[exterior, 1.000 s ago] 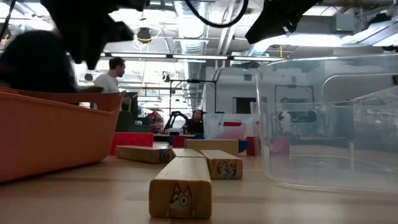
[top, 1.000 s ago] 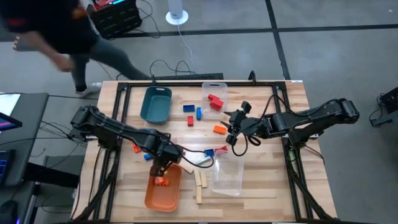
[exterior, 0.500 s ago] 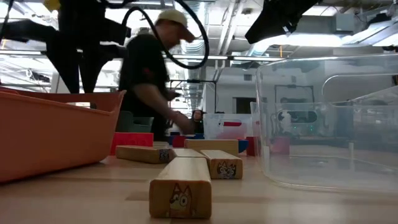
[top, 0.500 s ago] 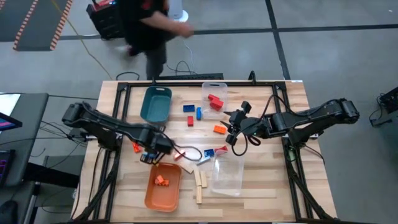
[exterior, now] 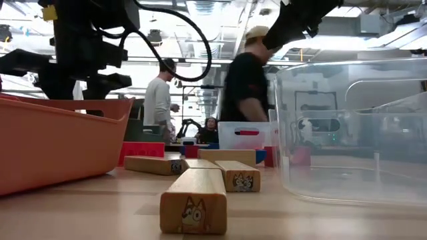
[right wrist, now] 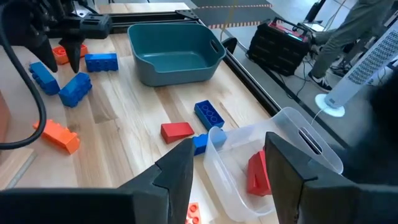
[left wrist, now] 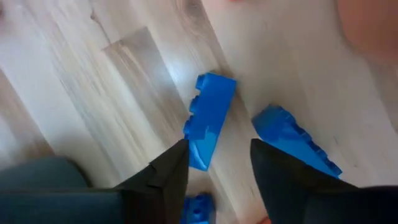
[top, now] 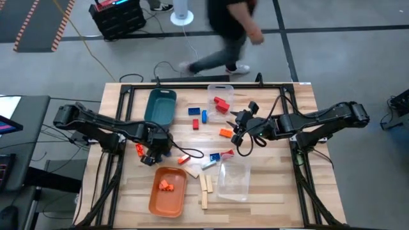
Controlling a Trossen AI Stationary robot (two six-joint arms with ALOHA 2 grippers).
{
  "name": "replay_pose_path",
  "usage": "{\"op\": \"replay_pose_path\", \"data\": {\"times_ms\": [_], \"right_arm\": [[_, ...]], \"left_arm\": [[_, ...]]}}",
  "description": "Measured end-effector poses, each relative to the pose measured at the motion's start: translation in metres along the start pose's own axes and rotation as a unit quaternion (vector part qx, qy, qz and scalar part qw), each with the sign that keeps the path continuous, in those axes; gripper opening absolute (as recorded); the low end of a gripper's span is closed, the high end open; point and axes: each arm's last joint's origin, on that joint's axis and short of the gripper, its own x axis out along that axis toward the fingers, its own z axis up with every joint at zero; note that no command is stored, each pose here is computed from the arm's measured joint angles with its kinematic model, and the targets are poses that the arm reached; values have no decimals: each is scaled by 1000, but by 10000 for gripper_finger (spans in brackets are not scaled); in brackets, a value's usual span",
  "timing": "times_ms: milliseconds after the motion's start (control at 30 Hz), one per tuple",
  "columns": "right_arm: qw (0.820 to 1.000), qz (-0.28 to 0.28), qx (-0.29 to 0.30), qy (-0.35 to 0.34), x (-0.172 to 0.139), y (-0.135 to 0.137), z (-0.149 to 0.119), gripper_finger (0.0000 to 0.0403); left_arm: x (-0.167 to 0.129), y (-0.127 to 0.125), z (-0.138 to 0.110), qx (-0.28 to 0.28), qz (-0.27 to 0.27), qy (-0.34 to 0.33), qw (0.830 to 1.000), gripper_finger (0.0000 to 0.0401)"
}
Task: Sort blocks
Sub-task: Put the blue game piece into the bottom transparent bin
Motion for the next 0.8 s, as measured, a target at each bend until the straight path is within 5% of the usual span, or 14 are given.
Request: {"op": "replay_pose_path", "data": {"times_ms": [333,800], "right_arm": [[1000,1,0,0,0,0,0,175],[1000,1,0,-1,0,0,0,175]], "left_arm": [[16,-1,-5,27,22,-13,999,232],[35,2,-21,-6,26,-6,1000,165]]}}
